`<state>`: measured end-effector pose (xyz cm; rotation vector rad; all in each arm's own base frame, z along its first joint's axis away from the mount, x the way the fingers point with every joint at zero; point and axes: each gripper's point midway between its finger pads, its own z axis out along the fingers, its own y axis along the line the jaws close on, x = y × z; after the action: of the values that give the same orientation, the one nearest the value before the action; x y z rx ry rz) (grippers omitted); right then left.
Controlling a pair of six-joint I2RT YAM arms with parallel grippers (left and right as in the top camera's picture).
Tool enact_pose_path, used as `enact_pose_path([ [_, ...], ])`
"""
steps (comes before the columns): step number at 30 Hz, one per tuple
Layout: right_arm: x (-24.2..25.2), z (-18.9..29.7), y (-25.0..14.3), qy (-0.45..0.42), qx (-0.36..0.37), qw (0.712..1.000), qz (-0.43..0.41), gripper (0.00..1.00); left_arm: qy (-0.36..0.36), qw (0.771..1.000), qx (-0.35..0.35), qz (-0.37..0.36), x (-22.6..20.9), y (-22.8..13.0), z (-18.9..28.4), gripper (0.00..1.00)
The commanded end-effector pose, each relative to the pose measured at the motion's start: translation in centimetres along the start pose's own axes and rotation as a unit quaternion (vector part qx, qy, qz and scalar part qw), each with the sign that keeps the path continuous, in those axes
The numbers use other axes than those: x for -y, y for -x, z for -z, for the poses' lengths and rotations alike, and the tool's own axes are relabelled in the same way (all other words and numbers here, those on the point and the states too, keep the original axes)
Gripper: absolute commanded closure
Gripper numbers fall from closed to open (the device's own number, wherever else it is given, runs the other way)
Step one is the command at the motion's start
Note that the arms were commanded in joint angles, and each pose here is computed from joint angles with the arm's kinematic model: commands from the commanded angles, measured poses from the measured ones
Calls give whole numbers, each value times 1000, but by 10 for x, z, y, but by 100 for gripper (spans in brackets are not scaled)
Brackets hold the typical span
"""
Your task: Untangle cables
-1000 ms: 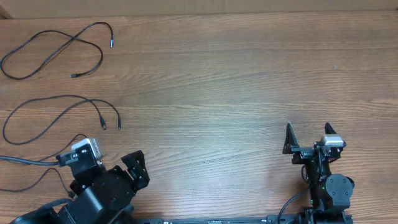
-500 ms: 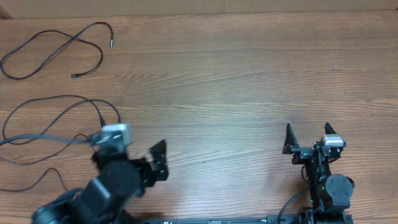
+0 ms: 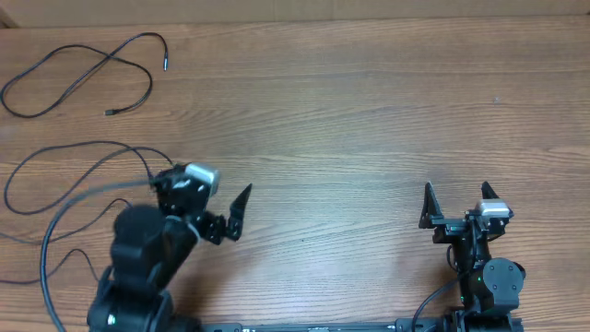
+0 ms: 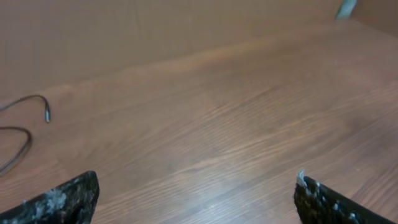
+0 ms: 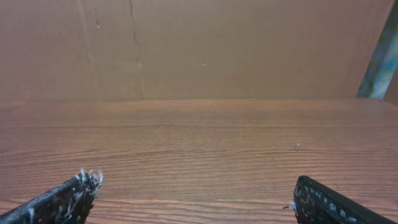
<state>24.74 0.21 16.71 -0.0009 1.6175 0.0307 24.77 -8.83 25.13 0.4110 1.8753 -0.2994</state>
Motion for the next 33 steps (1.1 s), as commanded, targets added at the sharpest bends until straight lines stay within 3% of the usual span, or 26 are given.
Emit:
enact_pose_path([
  [1, 0, 0, -1, -2, 3, 1000, 1, 0, 4, 999, 43, -29, -4, -13, 5, 0],
  [8, 0, 0, -1, -2, 3, 1000, 1, 0, 59, 990, 121, -44, -27, -41, -1, 0],
  [15, 0, 0, -1, -2, 3, 1000, 1, 0, 145, 979, 135, 39, -61, -69, 2, 0],
  [23, 0, 0, -1, -2, 3, 1000, 1, 0, 212, 958, 176, 78, -82, -71, 18, 0],
  [33, 0, 0, -1, -2, 3, 1000, 1, 0, 234, 955, 157, 96, -90, -95, 12, 0],
])
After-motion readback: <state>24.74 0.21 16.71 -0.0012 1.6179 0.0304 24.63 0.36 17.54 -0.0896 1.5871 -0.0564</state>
